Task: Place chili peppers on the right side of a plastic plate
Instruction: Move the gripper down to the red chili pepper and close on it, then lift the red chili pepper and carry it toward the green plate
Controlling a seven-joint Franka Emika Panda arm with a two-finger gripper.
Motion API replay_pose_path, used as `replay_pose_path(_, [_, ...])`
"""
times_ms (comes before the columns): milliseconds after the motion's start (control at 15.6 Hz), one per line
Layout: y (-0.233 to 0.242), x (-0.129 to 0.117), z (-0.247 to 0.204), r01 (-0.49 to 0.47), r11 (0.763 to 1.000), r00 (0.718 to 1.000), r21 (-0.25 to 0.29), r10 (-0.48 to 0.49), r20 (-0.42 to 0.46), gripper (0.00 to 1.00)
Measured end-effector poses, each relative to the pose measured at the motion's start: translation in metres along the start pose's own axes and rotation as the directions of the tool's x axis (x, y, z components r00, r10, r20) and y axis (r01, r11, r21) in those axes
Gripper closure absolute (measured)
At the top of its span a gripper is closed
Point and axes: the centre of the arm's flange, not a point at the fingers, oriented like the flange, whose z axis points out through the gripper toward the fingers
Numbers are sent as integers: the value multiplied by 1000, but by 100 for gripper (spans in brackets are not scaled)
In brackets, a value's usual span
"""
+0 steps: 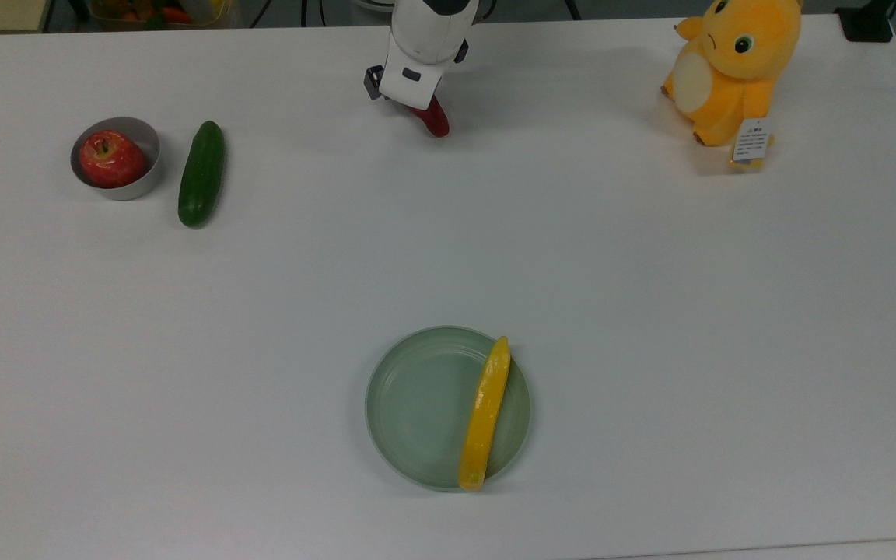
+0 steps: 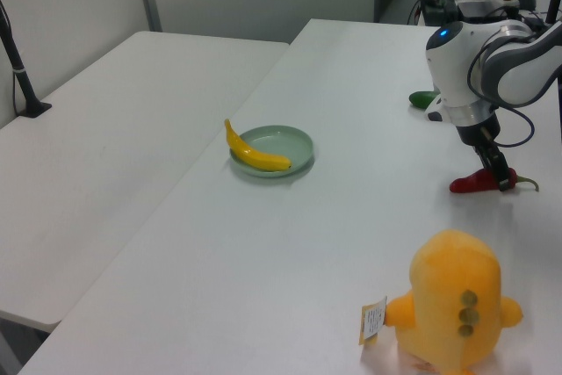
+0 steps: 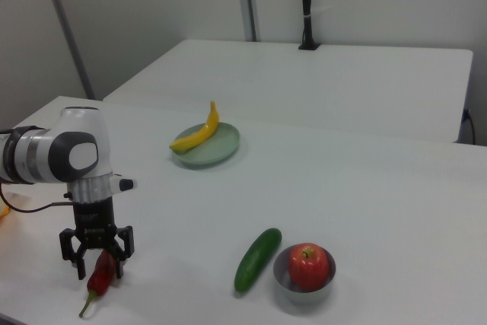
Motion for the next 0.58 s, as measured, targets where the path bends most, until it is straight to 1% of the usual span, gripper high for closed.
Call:
replay_pose_path(128, [0, 0, 0, 0, 1000, 1000, 0, 0, 0, 40])
replay_pose_path(193, [0, 0, 0, 0, 1000, 1000, 0, 0, 0, 48])
replay_pose_path(257, [0, 0, 0, 0, 1000, 1000, 0, 0, 0, 59])
replay_pose_path(321, [0, 0, 0, 0, 1000, 1000, -1, 0, -1, 62])
replay_pose_path(578, [1, 0, -3, -3, 1000, 1000, -2, 3, -7, 62])
